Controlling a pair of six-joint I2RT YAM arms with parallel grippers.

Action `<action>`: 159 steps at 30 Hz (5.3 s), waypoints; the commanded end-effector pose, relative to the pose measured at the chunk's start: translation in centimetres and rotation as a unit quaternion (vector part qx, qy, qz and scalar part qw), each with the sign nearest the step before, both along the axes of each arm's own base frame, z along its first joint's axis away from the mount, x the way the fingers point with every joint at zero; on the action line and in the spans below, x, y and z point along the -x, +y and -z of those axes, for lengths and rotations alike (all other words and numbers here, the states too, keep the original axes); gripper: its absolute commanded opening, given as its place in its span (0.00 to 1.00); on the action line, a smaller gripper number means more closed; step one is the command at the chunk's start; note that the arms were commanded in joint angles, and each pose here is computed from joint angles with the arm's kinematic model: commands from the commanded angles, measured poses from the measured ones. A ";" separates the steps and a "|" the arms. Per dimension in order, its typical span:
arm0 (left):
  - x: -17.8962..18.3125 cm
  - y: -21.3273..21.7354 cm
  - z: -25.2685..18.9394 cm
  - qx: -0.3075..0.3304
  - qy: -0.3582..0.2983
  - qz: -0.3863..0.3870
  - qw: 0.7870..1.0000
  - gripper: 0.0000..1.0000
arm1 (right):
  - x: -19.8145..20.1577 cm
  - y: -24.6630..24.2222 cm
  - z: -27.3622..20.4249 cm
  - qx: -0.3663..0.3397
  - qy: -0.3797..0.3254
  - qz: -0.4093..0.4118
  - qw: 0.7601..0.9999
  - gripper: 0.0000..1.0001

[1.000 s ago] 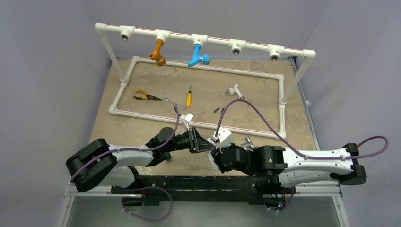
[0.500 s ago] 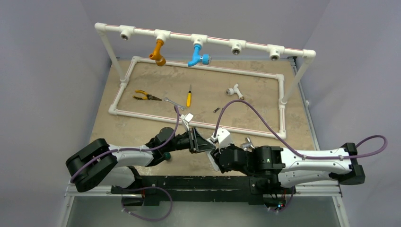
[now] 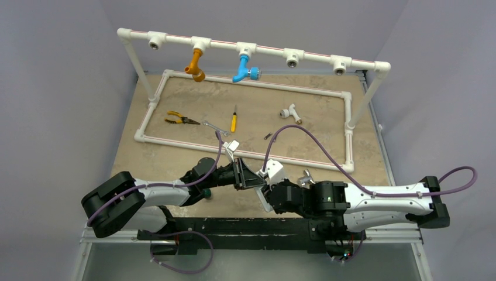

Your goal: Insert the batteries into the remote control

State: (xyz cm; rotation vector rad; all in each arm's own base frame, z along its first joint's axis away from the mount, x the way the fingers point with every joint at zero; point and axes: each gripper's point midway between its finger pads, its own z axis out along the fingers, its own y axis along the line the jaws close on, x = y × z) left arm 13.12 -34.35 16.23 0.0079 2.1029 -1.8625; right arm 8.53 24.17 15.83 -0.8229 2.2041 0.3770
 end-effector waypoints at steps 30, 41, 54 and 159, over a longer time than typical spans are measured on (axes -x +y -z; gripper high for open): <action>0.5 3.1 2.8 -0.055 -0.021 -0.036 0.998 0.00 | -3.4 -2.2 -2.7 -0.048 -0.048 0.110 0.992 0.13; 0.7 10.4 4.7 -0.179 -0.057 -0.128 0.974 0.00 | -7.0 -4.1 2.7 -0.038 0.010 0.214 0.976 0.11; 0.7 8.2 4.0 -0.145 -0.053 -0.096 0.983 0.00 | -7.9 -6.0 7.1 -0.015 0.078 0.238 0.968 0.20; 1.4 10.1 0.9 -0.096 -0.098 -0.103 0.985 0.00 | -30.0 -3.6 8.0 -0.044 0.031 0.457 0.888 0.38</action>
